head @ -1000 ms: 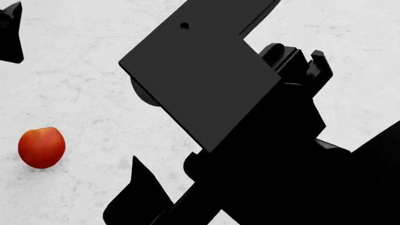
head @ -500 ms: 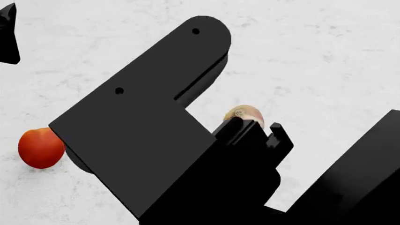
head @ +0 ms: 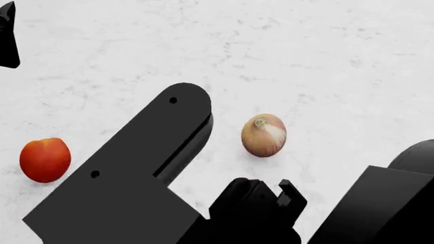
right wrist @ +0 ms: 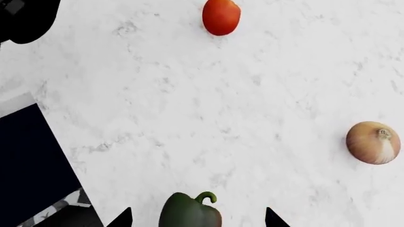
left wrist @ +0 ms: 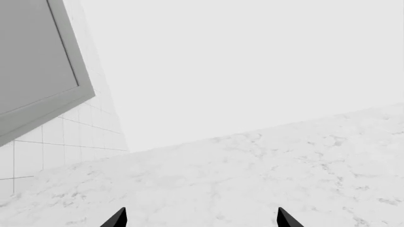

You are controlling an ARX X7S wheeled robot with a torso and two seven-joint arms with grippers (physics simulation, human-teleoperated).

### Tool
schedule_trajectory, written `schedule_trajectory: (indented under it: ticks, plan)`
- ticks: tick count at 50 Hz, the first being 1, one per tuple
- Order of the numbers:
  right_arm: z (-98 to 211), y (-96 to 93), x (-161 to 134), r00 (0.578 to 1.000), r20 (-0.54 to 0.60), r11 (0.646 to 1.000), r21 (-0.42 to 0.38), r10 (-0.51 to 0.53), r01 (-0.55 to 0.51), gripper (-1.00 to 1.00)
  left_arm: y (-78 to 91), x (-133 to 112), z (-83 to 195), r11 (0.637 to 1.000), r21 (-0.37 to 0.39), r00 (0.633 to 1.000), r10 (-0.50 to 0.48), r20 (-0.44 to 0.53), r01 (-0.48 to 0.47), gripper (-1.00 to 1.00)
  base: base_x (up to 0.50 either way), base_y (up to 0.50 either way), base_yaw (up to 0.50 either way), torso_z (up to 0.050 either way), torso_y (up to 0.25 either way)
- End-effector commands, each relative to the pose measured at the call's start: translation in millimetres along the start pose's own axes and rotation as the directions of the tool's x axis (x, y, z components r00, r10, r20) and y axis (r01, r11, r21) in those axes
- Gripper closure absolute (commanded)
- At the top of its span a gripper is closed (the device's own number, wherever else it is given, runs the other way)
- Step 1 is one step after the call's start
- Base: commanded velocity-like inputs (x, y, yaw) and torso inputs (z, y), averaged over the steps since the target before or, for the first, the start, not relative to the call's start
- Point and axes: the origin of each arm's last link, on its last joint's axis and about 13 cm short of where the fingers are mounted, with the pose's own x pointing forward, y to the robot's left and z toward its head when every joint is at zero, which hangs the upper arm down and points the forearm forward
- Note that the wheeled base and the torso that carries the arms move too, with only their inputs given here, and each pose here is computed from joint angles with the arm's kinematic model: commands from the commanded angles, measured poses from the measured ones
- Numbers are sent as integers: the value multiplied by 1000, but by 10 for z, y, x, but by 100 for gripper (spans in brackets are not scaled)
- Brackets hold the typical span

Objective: Place the avocado, onion, tomato and bell pepper on the cutting board.

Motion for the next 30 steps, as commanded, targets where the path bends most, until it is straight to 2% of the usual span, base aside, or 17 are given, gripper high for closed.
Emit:
schedule_trajectory:
  ticks: [1, 30]
  plan:
    - [-70, 16, 67, 999, -40, 1000, -8, 15, -15, -100, 0, -4, -9, 1000, 1, 1000, -1, -1, 1, -100, 0, 0, 0, 0, 0]
    - [-341, -43, 398, 993, -102, 999, 2, 53, -53, -100, -11, -13, -23, 1000, 15, 1000, -3, -1, 3, -100, 0, 0, 0, 0, 0]
